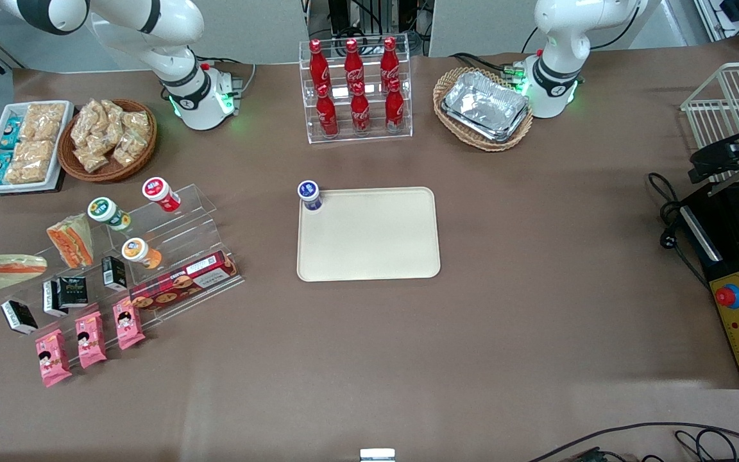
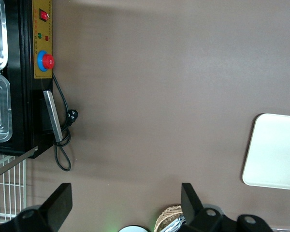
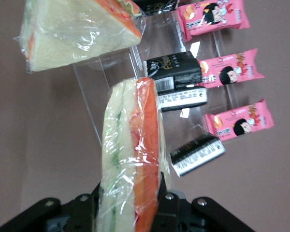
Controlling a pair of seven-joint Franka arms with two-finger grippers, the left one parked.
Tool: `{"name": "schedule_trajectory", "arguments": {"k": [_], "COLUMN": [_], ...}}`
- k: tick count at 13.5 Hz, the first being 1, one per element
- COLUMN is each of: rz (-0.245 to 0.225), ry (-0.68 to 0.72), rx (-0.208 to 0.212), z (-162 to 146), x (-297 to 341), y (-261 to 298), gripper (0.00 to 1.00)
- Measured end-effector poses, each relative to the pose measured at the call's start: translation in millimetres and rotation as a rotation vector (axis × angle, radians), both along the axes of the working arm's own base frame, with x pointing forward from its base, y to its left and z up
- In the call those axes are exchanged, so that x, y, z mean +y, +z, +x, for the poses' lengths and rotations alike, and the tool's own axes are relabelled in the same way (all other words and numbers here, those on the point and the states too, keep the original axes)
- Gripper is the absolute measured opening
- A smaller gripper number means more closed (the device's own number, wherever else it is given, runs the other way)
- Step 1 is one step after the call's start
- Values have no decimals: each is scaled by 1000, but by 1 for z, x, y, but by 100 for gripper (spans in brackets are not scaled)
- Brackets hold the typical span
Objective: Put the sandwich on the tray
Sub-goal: 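Lower the right gripper and grasp the wrapped triangular sandwich, then lift the sandwich and carry it toward the cream tray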
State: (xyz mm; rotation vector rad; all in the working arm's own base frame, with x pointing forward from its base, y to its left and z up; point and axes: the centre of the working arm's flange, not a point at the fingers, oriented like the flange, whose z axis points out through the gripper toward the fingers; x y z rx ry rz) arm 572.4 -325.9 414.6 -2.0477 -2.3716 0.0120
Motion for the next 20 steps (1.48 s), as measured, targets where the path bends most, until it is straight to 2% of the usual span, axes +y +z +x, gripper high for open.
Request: {"name": "schedule_trajectory", "arguments": {"k": [2,6,10,12,17,20], "rz": [22,86,178,199,172,119], "ry": [-39,-252,-461,-520,-642,-703], "rx": [4,39,127,158,252,300], "z": [-1,-1,18,21,33,30], "x": [-5,11,99,149,297,403], "y": [28,68,91,113,129,125], "gripper": [40,40,40,40,38,37]}}
